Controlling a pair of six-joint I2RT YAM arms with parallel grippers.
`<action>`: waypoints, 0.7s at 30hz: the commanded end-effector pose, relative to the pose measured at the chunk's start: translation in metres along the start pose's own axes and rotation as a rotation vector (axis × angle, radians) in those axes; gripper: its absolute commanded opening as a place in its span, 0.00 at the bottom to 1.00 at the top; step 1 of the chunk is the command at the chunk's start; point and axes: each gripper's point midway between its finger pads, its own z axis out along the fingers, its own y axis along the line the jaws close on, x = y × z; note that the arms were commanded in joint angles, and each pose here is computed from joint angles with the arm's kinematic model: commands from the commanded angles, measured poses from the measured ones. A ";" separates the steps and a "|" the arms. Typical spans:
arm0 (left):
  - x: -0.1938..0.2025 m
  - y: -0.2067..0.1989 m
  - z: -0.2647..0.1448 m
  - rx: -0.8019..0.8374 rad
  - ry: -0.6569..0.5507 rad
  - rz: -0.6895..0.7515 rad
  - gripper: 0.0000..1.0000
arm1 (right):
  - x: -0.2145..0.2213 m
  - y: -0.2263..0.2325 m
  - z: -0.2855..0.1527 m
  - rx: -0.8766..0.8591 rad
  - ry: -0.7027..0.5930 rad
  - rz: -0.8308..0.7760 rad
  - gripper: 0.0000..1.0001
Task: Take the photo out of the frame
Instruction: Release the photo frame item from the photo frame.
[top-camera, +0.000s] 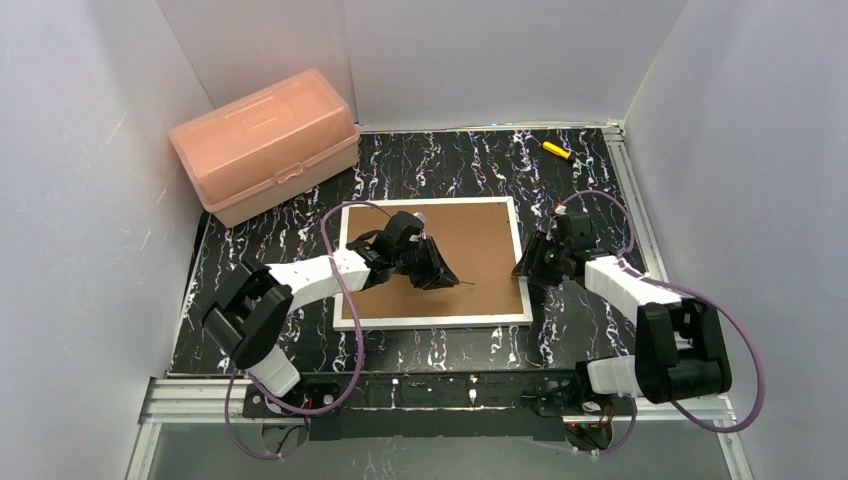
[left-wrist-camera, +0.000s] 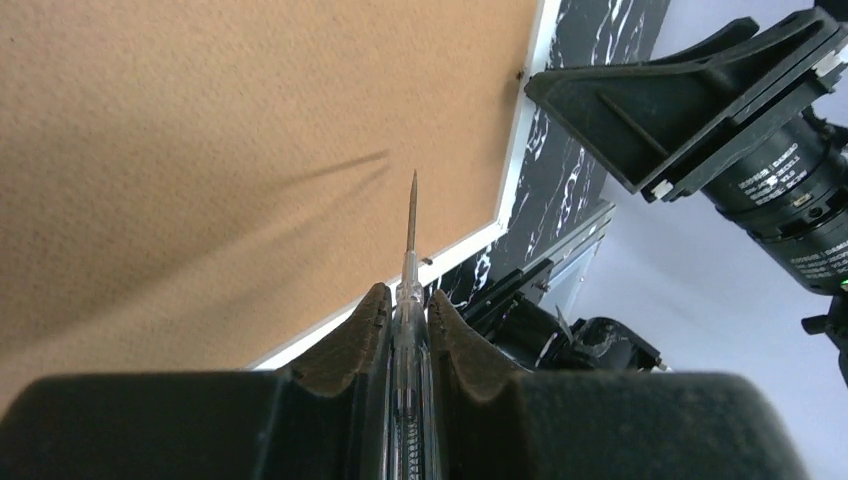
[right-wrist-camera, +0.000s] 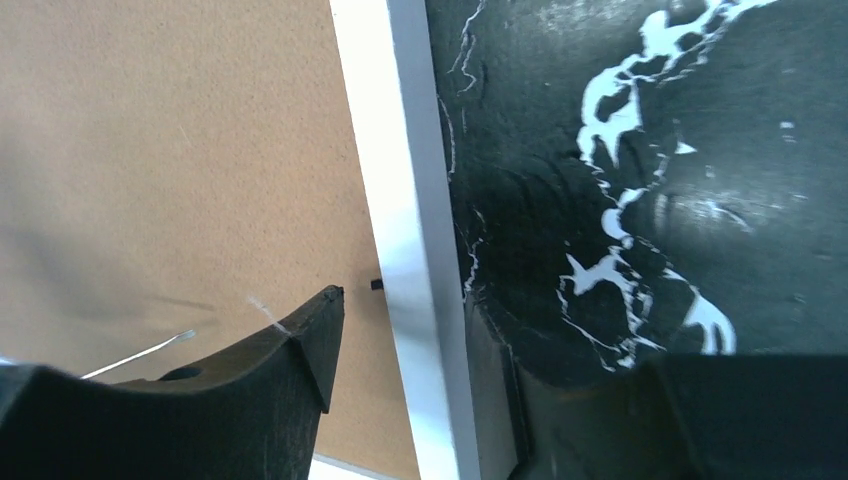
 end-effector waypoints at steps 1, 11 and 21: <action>-0.011 -0.017 0.002 0.016 -0.033 -0.002 0.00 | 0.004 0.021 0.010 -0.133 0.029 0.010 0.52; -0.015 -0.023 0.010 0.019 -0.017 0.011 0.00 | -0.001 0.068 -0.004 -0.383 0.027 -0.053 0.55; -0.016 -0.023 0.027 0.003 0.021 0.004 0.00 | -0.015 0.047 0.016 -0.248 0.006 -0.014 0.39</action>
